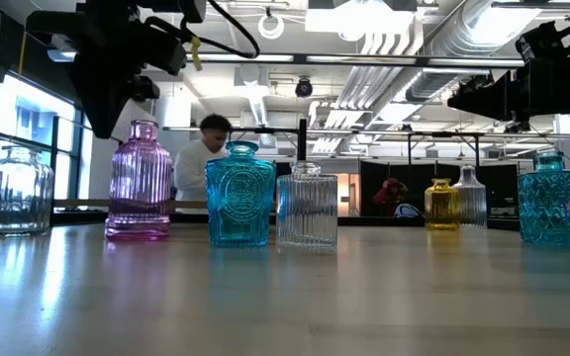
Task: Sort vases onto shelf
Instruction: Put the middle left purple flower vase on the shelf
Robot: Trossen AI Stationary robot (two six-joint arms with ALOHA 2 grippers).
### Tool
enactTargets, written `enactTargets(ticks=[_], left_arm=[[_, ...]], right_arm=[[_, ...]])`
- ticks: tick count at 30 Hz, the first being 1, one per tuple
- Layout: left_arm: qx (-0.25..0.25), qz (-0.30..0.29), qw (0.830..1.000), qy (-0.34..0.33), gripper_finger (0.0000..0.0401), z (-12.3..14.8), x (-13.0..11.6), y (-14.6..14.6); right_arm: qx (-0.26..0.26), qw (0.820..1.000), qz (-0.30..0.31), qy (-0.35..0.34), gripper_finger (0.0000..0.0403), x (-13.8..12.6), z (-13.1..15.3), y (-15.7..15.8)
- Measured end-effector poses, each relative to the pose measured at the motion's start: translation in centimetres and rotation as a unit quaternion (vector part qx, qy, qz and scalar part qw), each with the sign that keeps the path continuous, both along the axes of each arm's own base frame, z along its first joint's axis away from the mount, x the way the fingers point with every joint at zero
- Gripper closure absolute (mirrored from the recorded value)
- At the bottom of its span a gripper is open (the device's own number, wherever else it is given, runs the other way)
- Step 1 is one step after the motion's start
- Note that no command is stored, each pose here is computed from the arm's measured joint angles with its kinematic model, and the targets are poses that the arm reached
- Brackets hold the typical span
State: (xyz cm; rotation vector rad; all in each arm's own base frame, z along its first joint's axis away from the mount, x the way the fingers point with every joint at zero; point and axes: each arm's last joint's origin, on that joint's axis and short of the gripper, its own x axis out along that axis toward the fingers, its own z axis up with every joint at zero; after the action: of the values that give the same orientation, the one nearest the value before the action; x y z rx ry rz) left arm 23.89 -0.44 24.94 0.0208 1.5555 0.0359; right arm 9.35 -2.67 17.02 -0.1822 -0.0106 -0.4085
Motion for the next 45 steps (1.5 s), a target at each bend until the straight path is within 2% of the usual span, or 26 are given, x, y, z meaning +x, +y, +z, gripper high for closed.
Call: enactTargets(ticks=[3,10,21,26,31,45], left_arm=[[0.001,0.007,1.000,-0.013,0.0395,0.6,0.1,0.2],[-0.003,0.049,0.997,-0.055,0.0359,2.1,0.6,0.1],[-0.010,0.061,0.993,-0.098,0.0217,2.3,1.3,-1.1],[-0.007,0.073,0.991,-0.115,0.0174,2.3,1.7,-1.3],[0.012,0.080,0.990,-0.120,0.0167,2.4,1.7,-1.0],[0.008,0.079,0.989,-0.123,0.0169,1.8,2.4,-1.0]], right_arm=[[0.000,1.000,0.000,0.000,0.0403,0.0,0.0,0.0],[0.000,1.000,0.000,0.000,0.0403,0.0,0.0,0.0],[0.000,1.000,0.000,0.000,0.0403,0.0,0.0,0.0],[0.000,1.000,0.000,0.000,0.0403,0.0,0.0,0.0],[0.000,1.000,0.000,0.000,0.0403,0.0,0.0,0.0],[0.000,1.000,0.000,0.000,0.0403,0.0,0.0,0.0]])
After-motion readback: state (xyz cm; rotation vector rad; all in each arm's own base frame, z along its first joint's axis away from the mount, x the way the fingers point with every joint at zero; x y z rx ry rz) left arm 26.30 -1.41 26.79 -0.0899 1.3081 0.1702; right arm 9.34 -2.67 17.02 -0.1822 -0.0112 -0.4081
